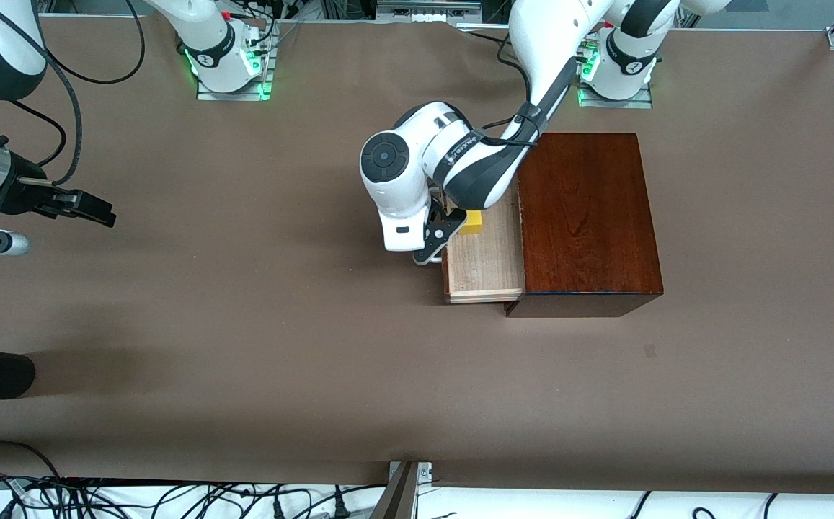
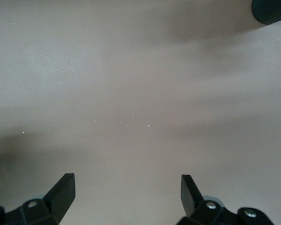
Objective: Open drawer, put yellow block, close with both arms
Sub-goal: 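Push the drawer shut into the box with the left gripper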
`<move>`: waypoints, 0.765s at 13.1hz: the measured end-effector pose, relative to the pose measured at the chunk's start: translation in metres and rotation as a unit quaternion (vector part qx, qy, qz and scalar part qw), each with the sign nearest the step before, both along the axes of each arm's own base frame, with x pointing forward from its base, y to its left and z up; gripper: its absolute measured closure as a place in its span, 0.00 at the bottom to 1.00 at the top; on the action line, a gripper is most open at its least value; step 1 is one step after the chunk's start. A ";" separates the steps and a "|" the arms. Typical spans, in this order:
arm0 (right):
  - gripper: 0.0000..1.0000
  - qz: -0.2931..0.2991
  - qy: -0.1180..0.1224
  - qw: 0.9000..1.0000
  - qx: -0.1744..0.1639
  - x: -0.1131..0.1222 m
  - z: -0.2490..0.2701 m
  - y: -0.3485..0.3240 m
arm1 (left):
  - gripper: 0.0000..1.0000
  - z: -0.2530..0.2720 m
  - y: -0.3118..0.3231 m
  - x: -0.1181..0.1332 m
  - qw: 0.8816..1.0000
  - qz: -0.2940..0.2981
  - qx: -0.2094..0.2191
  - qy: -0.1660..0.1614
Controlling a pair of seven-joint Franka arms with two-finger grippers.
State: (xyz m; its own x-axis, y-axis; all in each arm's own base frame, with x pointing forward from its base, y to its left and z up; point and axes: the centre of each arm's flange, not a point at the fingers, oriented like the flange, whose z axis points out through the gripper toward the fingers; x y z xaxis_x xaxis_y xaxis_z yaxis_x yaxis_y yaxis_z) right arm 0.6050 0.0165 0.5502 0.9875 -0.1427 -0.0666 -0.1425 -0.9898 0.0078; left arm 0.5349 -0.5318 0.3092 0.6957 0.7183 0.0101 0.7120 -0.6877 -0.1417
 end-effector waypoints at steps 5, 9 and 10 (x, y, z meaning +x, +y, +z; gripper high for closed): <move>0.00 0.000 -0.001 1.000 0.000 0.000 0.000 0.001 | 0.99 0.000 0.028 0.010 0.998 -0.024 0.033 0.041; 0.00 0.000 -0.002 1.000 0.000 0.000 0.000 0.001 | 0.99 0.000 0.029 0.011 0.998 -0.039 0.030 0.044; 0.00 0.000 -0.002 1.000 0.000 0.000 0.000 0.001 | 0.99 0.001 0.031 0.012 0.998 -0.045 0.026 0.047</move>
